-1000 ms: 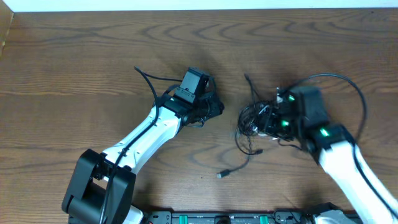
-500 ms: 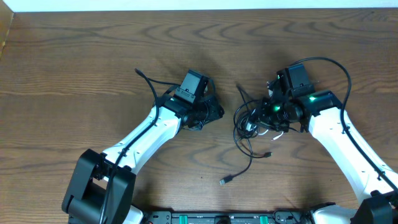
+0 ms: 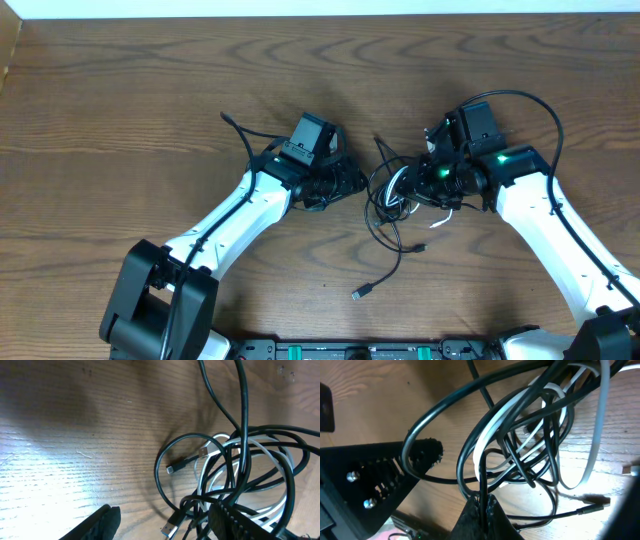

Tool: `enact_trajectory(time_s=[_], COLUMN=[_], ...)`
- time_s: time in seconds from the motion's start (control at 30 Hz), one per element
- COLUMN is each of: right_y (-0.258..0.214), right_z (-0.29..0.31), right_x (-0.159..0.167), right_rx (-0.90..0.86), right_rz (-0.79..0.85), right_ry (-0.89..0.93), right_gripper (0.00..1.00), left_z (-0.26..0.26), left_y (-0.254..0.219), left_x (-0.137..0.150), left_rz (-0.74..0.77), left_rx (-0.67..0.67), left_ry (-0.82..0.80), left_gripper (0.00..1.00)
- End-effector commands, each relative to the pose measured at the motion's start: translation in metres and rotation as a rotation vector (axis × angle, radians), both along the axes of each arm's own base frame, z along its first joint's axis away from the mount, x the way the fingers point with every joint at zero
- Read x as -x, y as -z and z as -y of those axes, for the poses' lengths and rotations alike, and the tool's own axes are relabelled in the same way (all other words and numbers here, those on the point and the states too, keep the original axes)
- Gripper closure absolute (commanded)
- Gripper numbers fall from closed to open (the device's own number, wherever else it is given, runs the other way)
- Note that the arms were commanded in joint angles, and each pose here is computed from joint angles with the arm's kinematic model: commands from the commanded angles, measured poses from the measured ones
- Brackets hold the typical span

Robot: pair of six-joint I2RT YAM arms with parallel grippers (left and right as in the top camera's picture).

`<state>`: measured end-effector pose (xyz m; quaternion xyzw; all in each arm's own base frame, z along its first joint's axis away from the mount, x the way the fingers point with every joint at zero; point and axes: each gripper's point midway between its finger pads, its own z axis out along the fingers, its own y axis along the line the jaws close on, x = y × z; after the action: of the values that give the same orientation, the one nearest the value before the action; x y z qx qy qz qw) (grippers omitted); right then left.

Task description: Untangle cables

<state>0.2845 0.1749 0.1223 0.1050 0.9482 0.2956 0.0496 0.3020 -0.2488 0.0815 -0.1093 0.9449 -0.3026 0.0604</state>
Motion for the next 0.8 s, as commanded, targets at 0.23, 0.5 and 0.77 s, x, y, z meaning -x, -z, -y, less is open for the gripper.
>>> enact_trajectory(time_s=[0.23, 0.5, 0.77], right_y=[0.004, 0.004, 0.006], right_z=[0.023, 0.024, 0.027], right_x=[-0.018, -0.021, -0.022], right_rx=[0.170, 0.172, 0.164], right_rz=[0.081, 0.082, 0.067], right_ry=[0.071, 0.085, 0.104], right_gripper=[0.99, 0.99, 0.99], left_z=[0.022, 0.038, 0.052], left_y=[-0.006, -0.007, -0.003], left_x=[0.027, 0.042, 0.033], left_rz=[0.021, 0.092, 0.214], left_rx=[0.073, 0.068, -0.039], left_ry=[0.242, 0.380, 0.366], left_gripper=[0.32, 0.33, 0.47])
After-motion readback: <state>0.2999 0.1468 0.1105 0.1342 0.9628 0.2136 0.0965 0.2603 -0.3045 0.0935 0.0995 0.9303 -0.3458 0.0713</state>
